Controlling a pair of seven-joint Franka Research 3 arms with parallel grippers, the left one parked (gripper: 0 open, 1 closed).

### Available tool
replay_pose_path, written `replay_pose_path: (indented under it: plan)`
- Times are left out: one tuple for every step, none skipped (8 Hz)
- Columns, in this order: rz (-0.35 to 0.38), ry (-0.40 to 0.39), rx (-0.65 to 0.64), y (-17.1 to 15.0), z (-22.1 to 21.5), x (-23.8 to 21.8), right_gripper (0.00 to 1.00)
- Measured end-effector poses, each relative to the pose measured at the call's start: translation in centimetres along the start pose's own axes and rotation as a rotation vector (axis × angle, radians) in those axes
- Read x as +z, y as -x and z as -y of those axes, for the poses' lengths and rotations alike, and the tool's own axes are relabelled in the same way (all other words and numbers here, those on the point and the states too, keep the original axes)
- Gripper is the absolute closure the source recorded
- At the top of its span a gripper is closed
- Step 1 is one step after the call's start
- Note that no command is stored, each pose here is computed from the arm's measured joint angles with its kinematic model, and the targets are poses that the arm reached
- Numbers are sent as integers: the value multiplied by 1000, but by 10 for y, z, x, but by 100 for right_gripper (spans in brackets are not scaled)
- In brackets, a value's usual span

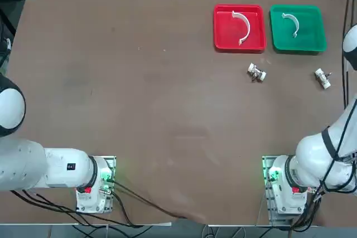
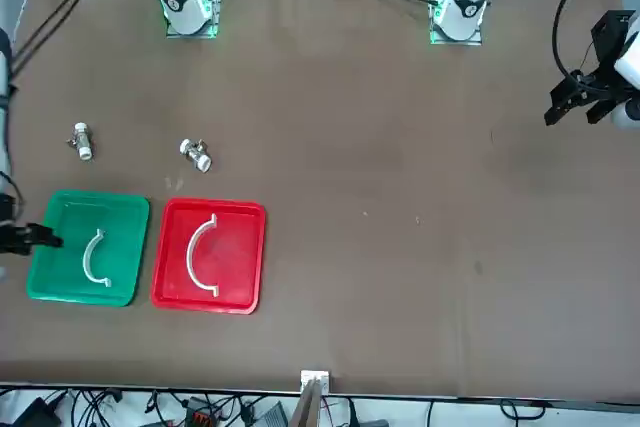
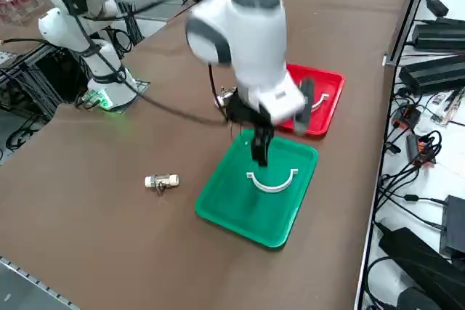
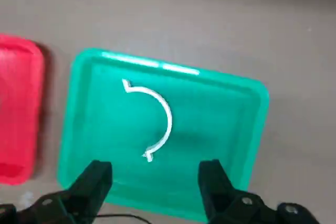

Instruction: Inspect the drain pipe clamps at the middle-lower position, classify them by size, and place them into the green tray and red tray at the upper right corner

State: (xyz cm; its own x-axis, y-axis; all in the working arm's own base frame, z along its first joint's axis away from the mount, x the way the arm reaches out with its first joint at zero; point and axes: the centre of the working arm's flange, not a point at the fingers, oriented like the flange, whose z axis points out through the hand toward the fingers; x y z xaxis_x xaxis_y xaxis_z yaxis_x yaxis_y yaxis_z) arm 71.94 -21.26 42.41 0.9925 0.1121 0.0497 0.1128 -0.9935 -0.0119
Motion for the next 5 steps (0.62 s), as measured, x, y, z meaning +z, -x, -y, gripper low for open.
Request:
replay_pose_path:
  plan:
    - [-3, 0, 23, 4, 27, -53, 0]
    - [15, -3, 20, 12, 62, -97, 0]
    - [19, 1, 3, 19, 99, -134, 0]
    - [26, 5, 8, 27, 131, -163, 0]
    - [54, 3, 28, 37, 155, -181, 0]
